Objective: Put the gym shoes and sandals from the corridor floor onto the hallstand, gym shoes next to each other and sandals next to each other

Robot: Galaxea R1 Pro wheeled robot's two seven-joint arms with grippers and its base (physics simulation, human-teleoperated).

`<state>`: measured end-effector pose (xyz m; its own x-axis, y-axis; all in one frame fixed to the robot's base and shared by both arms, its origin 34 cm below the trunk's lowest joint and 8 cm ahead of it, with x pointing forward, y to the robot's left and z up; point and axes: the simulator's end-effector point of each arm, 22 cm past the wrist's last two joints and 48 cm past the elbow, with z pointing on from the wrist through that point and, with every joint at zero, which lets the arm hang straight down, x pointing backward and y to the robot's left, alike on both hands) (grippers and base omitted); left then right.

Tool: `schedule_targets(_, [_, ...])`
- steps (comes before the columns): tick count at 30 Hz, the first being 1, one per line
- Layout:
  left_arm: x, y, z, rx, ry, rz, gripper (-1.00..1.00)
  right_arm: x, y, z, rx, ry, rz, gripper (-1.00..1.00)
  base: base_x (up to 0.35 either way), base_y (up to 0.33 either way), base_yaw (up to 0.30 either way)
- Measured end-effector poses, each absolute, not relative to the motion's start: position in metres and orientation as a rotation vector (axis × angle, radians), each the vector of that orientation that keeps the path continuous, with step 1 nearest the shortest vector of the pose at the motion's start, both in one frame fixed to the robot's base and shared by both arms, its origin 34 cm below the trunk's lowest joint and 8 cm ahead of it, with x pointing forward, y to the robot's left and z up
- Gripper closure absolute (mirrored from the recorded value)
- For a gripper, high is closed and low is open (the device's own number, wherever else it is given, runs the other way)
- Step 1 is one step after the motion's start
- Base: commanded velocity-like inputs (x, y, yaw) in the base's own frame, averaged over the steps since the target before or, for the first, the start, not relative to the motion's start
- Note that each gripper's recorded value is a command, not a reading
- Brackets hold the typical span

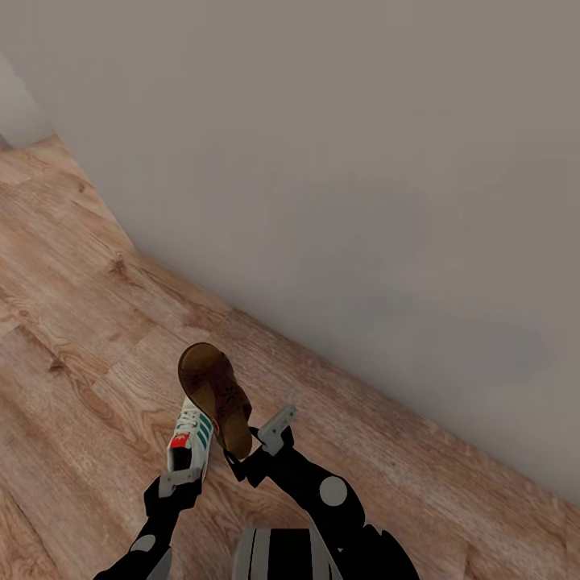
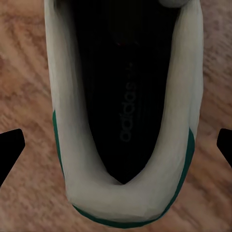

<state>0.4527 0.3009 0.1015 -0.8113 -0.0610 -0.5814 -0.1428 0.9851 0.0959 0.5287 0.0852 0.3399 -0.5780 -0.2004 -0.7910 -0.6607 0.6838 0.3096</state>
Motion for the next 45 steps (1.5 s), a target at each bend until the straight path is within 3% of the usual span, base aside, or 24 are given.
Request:
schedule_targets(5, [0.4522, 0.3007, 0.1013, -0.142, 2.518, 0.179, -1.0, 0.5288, 0.0851, 0.3399, -0.658, 2.132, 0.772, 1.0, 0.0, 0.0, 0.0])
schedule_targets(6, [0.4521, 0.3009, 0.1013, -0.143, 2.518, 0.179, 1.0, 0.5287, 0.0852, 0.3399, -0.658, 2.132, 0.773, 1.0, 0.0, 0.0, 0.0])
schedule_targets(45, [0.4522, 0.3014, 0.1017, -0.142, 2.516, 0.18, 1.0, 0.5283, 0.0852, 0.3394, -0.659, 2.134, 0.773, 1.0, 0.0, 0.0, 0.0])
